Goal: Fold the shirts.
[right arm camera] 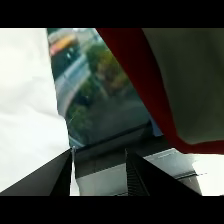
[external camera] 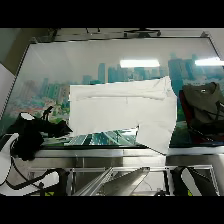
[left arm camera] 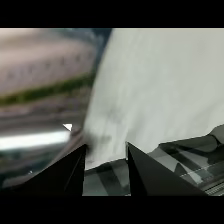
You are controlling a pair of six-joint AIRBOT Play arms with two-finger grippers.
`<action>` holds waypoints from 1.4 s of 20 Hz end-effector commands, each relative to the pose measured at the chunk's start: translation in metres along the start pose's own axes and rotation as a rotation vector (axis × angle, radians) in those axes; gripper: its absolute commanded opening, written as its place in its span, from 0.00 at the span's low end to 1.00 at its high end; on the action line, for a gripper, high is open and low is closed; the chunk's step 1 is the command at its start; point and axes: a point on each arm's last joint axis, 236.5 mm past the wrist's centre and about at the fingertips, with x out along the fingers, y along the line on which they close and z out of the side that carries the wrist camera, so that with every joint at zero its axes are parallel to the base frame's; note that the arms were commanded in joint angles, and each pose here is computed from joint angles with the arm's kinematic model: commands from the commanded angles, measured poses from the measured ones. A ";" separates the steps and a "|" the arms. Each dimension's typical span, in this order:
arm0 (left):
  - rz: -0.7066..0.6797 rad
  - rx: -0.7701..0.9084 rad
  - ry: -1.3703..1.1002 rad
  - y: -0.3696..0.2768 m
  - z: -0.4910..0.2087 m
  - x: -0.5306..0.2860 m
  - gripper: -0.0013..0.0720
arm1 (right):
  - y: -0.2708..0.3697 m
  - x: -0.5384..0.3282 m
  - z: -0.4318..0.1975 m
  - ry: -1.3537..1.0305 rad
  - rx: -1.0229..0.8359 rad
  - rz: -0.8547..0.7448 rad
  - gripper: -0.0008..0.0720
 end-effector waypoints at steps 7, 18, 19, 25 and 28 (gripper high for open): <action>0.000 0.040 -0.031 0.003 0.002 0.003 0.42 | 0.028 0.001 -0.008 0.016 -0.011 0.136 0.53; -0.034 0.073 -0.040 0.015 0.028 -0.023 0.42 | 0.021 0.028 -0.024 0.153 0.030 0.135 0.53; -0.040 0.069 -0.017 0.018 0.027 -0.017 0.42 | 0.021 0.028 -0.024 0.152 0.031 0.137 0.53; -0.208 0.095 0.018 -0.012 0.030 0.008 0.42 | 0.021 0.028 -0.024 0.152 0.019 0.139 0.53; -0.227 0.162 0.072 -0.034 0.021 0.025 0.42 | 0.022 0.027 -0.027 0.165 0.015 0.141 0.53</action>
